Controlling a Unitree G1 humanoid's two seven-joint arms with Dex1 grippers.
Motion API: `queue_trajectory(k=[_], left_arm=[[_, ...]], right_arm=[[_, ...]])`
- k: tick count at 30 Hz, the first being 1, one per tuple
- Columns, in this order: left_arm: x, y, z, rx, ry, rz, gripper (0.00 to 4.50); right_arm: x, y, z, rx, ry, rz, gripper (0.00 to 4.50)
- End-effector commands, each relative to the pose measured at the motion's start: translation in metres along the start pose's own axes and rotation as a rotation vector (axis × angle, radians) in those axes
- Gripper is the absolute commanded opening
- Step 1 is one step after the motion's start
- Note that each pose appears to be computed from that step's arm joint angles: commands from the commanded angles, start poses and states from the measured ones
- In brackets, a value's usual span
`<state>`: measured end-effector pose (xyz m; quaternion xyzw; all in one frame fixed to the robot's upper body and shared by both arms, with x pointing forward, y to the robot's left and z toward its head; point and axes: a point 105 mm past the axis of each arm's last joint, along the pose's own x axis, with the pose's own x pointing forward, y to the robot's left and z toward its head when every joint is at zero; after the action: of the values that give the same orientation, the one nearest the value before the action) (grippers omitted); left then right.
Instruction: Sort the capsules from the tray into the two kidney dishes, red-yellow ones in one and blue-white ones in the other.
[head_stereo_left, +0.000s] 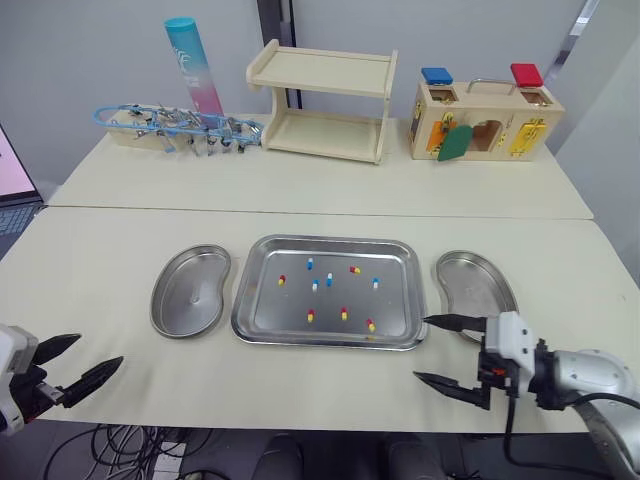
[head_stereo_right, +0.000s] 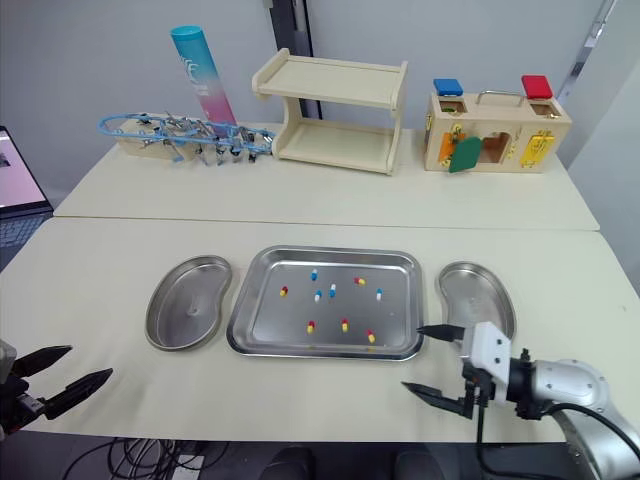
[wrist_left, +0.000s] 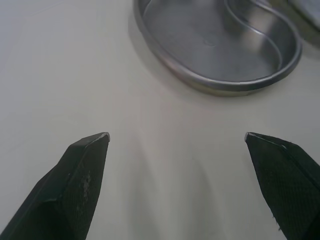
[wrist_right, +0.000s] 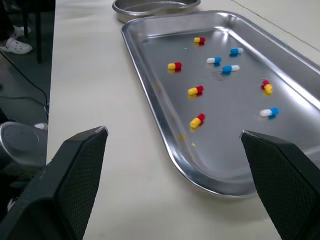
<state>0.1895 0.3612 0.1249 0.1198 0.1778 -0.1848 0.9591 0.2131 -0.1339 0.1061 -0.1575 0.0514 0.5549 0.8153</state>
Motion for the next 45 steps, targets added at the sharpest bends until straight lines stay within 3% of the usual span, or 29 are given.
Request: queue_trajectory(k=[1, 6, 12, 16, 18, 45], left_arm=[[0.013, -0.020, 0.041, 0.074, -0.076, -0.101, 4.50], [0.052, -0.059, 0.076, 0.071, -0.121, -0.306, 4.50], [0.098, -0.075, 0.099, 0.148, -0.145, -0.443, 4.50], [0.133, -0.078, 0.109, 0.200, -0.158, -0.474, 3.72], [0.143, -0.085, 0.109, 0.185, -0.142, -0.489, 3.18], [0.206, -0.125, 0.087, 0.034, 0.037, -0.299, 3.18]], right_arm=[[0.010, 0.003, 0.013, -0.044, -0.045, -0.009, 4.49], [0.017, 0.004, 0.015, -0.005, -0.067, -0.039, 4.49], [0.026, 0.004, 0.020, 0.017, -0.092, -0.069, 4.49], [0.030, 0.006, 0.021, 0.021, -0.095, -0.081, 4.50], [0.030, 0.007, 0.021, 0.021, -0.095, -0.090, 4.50], [0.040, 0.017, 0.022, 0.042, -0.115, -0.112, 4.50]])
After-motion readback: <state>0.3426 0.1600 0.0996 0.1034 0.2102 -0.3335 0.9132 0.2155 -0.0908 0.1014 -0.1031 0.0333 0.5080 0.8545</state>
